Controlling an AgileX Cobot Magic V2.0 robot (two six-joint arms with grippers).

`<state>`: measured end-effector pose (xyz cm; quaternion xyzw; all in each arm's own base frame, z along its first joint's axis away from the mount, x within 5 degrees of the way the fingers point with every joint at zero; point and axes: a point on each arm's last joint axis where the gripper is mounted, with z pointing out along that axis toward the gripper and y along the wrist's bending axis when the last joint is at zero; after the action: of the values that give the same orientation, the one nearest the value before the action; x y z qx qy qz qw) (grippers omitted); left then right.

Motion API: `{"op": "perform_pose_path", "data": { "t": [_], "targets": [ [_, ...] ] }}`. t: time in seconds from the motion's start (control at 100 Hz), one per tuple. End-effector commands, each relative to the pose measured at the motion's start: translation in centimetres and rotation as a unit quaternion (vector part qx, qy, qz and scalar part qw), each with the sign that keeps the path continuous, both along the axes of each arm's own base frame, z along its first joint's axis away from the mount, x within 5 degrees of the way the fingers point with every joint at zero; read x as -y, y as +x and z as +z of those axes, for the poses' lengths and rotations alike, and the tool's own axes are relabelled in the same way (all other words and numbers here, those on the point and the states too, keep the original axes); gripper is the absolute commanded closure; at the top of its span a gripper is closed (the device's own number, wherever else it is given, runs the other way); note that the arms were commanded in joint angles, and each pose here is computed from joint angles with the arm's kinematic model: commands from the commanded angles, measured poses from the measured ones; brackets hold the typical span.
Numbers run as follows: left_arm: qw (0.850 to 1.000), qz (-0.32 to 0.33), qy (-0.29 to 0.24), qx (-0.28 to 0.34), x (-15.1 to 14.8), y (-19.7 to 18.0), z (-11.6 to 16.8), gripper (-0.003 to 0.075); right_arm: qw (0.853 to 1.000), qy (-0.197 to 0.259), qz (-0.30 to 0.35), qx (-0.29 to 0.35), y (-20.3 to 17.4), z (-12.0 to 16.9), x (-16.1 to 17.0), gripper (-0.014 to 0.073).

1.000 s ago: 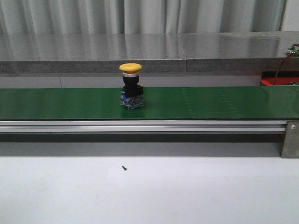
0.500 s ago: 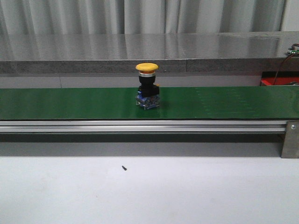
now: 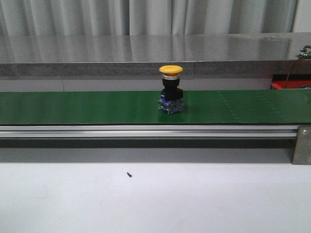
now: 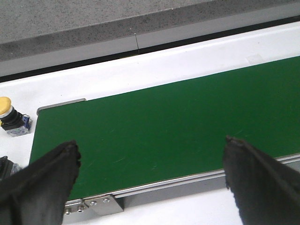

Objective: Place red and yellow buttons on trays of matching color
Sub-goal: 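Lower the right gripper onto the second yellow button and grasp it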

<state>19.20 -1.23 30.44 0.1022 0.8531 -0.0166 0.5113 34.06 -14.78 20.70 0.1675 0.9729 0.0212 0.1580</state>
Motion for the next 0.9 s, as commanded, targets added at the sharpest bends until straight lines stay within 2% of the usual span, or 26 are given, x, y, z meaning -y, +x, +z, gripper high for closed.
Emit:
{"op": "perform_pose_path", "data": {
  "t": [0.0, 0.17, 0.31, 0.45, 0.72, 0.89],
  "targets": [
    [0.999, 0.012, -0.008, 0.049, -0.1, 0.3, 1.6, 0.0122, 0.998, -0.025, -0.006, 0.062, -0.2, 3.8, 0.1, 0.0101],
    [0.999, 0.012, -0.008, 0.049, -0.1, 0.3, 1.6, 0.0122, 0.993, -0.018, -0.005, 0.115, -0.2, 7.0, -0.9, 0.0101],
    [0.999, 0.012, -0.008, 0.049, -0.1, 0.3, 1.6, 0.0122, 0.986, -0.024, 0.047, 0.157, -0.3, 9.7, -3.7, 0.0101],
    [0.999, 0.012, -0.008, 0.049, -0.1, 0.3, 1.6, 0.0122, 0.975, -0.030, 0.123, 0.185, -0.7, 12.1, -8.2, 0.0101],
    [0.999, 0.012, -0.008, 0.049, -0.1, 0.3, 1.6, 0.0122, 0.942, -0.018, 0.281, 0.183, -1.3, 13.2, -17.0, 0.0101],
    [0.999, 0.012, -0.008, 0.049, -0.1, 0.3, 1.6, 0.0122, 0.921, -0.016, 0.348, 0.174, -2.0, 13.0, -20.7, 0.0099]
  ]
}}
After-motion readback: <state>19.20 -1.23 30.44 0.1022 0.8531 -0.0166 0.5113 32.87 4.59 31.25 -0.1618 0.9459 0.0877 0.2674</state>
